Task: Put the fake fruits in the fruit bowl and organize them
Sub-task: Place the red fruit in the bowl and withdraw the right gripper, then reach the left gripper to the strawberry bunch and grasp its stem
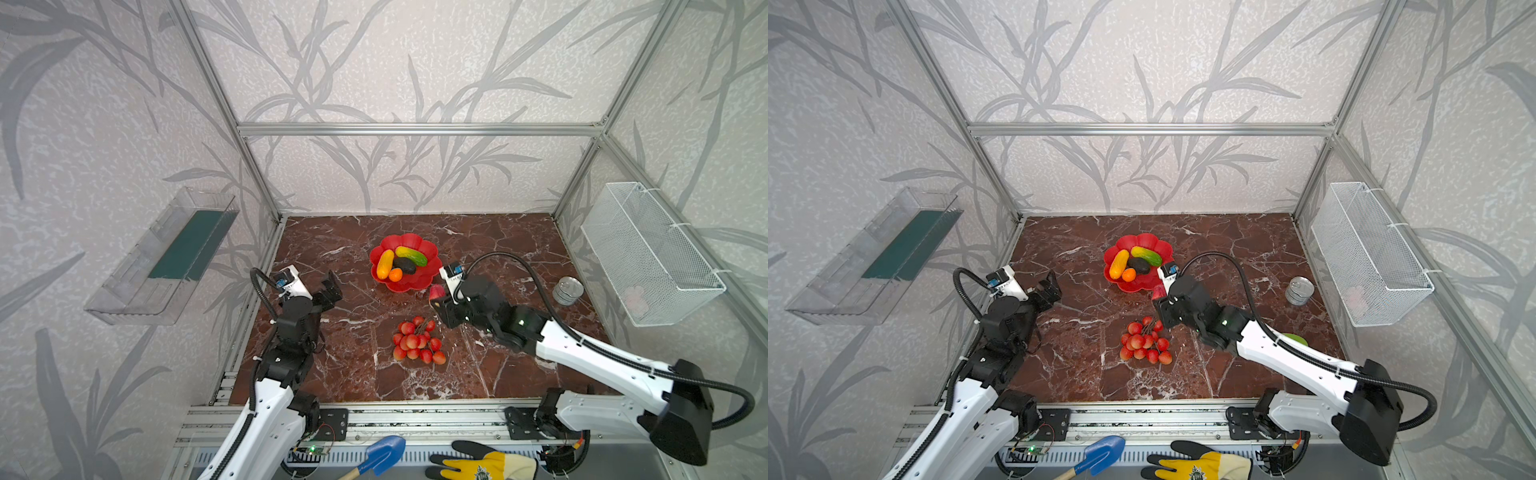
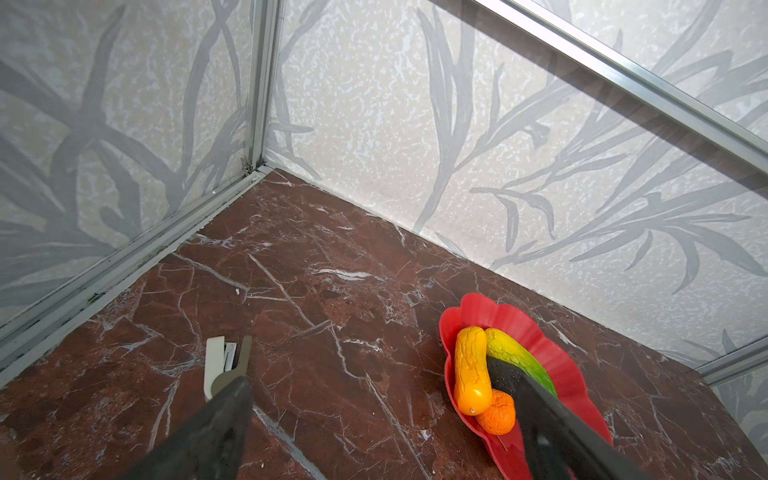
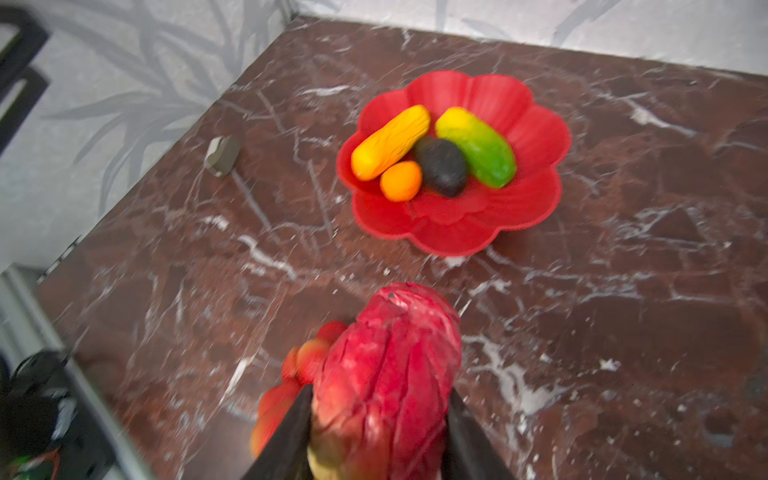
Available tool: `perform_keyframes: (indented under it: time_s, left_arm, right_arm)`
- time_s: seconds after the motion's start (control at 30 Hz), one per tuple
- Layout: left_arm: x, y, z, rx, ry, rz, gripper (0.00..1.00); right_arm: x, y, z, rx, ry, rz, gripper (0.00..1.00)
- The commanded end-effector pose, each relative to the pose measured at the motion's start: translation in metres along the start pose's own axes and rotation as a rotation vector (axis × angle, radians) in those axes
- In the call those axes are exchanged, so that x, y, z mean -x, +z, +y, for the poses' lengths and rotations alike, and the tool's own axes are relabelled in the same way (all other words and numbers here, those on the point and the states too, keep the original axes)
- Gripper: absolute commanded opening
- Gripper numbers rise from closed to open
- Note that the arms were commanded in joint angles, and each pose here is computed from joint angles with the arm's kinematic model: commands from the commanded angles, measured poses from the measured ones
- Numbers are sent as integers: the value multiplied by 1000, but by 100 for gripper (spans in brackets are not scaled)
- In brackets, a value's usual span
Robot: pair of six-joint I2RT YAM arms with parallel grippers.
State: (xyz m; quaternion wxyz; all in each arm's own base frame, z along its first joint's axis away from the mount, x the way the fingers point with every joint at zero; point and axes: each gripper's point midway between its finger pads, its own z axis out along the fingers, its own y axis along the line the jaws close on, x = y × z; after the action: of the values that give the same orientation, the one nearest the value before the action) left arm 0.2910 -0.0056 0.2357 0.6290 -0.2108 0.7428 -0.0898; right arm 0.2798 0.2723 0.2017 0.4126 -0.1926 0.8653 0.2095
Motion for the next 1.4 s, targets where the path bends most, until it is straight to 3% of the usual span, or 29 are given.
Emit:
perform_keyframes:
  time_s: [0.0,0.27,0.5,0.63,0.77,0.93,1.07,1.37]
  left_arm:
    - [1,-7,5,21,5,18,98]
    - [1,-30,6,-15,12,40,97]
    - [-10,-31,1,-54,-1,88,97]
    - [-8,-32,-10,-112,-15,89,96]
    - [-6,-33,-26,-194,-21,93,94]
    - [-22,-26,-59,-357,-42,184,89]
    - [-43,-17,-91,-499,-57,287,80]
    - [-108,-35,-174,-719,257,431,76]
  right_arm:
    - [33,30,-8,28,-36,-43,32]
    - [29,129,-54,-15,-10,84,32]
    - [16,183,-69,-54,-12,134,35]
    - [14,192,-72,-71,5,147,51]
    - [36,175,-72,-83,3,91,71]
    - [67,122,-79,-83,59,-40,83]
    - [63,74,-88,-99,107,-132,89]
    - [5,20,-118,-150,182,-143,100]
